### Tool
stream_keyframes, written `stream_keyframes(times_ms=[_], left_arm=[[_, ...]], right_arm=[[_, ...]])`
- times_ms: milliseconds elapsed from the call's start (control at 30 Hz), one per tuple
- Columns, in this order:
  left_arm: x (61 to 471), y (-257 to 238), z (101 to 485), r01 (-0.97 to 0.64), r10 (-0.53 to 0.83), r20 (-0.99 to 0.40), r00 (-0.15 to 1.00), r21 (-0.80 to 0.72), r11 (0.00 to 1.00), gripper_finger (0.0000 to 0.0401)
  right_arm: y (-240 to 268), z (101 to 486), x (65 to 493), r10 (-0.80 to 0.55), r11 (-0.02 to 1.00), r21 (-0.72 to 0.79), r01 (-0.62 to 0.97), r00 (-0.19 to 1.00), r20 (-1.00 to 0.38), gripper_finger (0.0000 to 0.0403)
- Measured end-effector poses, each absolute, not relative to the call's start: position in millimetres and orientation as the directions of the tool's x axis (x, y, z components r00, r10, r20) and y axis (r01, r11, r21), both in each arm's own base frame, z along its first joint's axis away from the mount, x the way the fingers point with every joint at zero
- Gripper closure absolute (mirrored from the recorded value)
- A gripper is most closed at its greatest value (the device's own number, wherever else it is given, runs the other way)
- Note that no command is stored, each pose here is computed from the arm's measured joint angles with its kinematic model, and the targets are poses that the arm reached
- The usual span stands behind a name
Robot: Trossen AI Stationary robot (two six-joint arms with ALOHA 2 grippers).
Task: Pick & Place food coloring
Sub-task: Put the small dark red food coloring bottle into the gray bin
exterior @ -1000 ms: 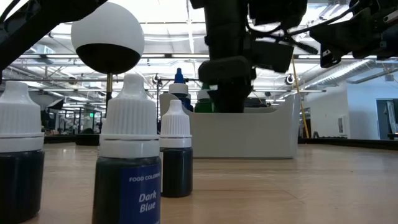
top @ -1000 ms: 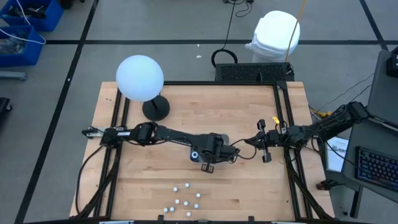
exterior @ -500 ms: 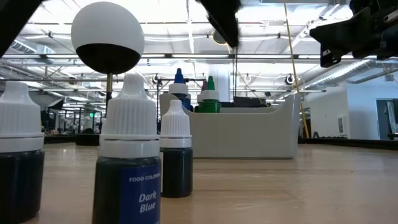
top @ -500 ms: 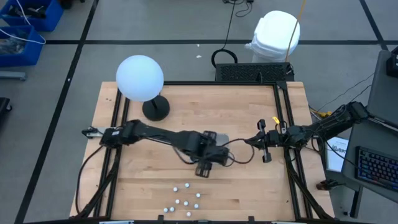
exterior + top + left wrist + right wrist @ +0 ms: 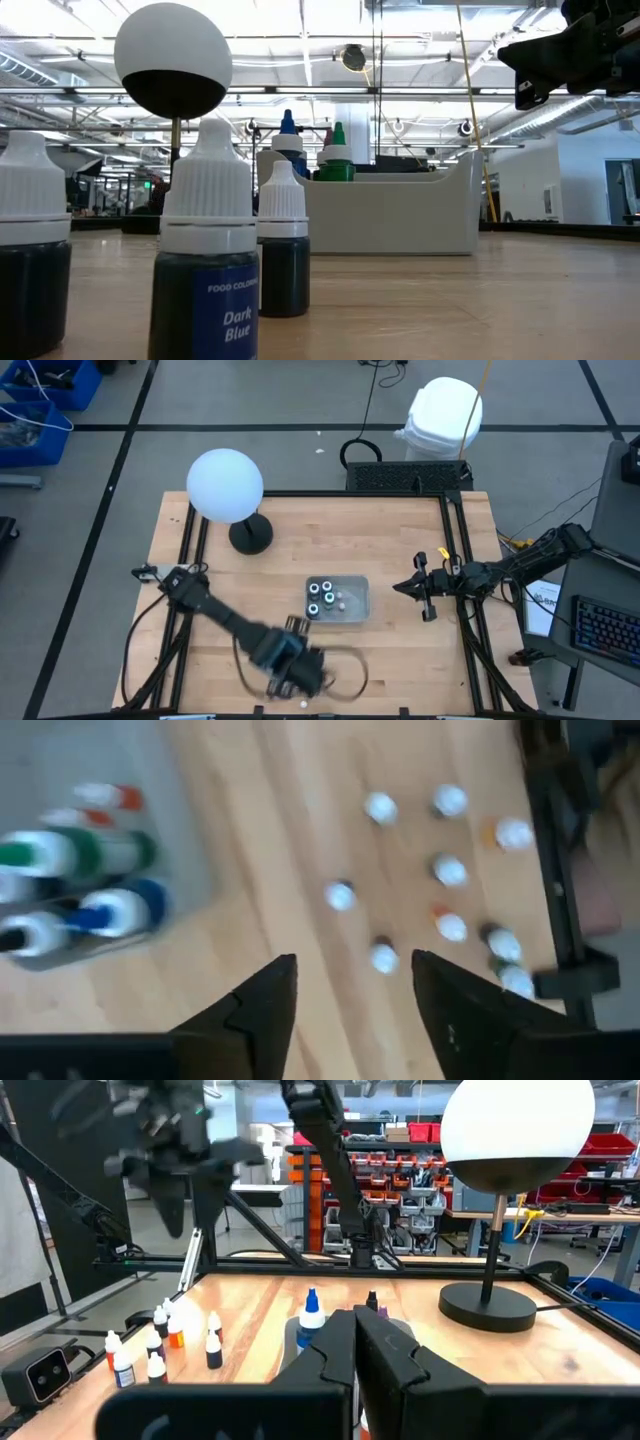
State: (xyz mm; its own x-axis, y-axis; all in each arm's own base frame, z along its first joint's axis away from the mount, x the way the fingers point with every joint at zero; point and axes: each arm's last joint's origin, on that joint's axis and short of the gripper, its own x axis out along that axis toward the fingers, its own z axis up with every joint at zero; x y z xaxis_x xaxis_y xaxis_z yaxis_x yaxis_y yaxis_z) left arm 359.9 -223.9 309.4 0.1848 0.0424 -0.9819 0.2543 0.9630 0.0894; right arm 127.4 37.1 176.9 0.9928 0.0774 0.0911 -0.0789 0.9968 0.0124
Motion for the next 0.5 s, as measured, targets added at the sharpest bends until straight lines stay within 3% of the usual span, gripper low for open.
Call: stream_keyframes(times_ms=[300, 500], left_arm=[[330.6, -258.4, 272.5, 0.327, 0.201, -0.963, 0.178, 0.251, 0.911, 0.0286], [310.1, -229.7, 281.4, 0.285, 0.236, -0.934, 0.268, 0.310, 0.907, 0.0368]], right_arm=[[37.2, 176.8, 127.4, 0.078, 0.997, 0.012, -0.079, 0.993, 0.089, 0.0403], [37.2, 176.7, 127.4, 0.078, 0.996, 0.031, -0.081, 0.993, 0.089, 0.0403]])
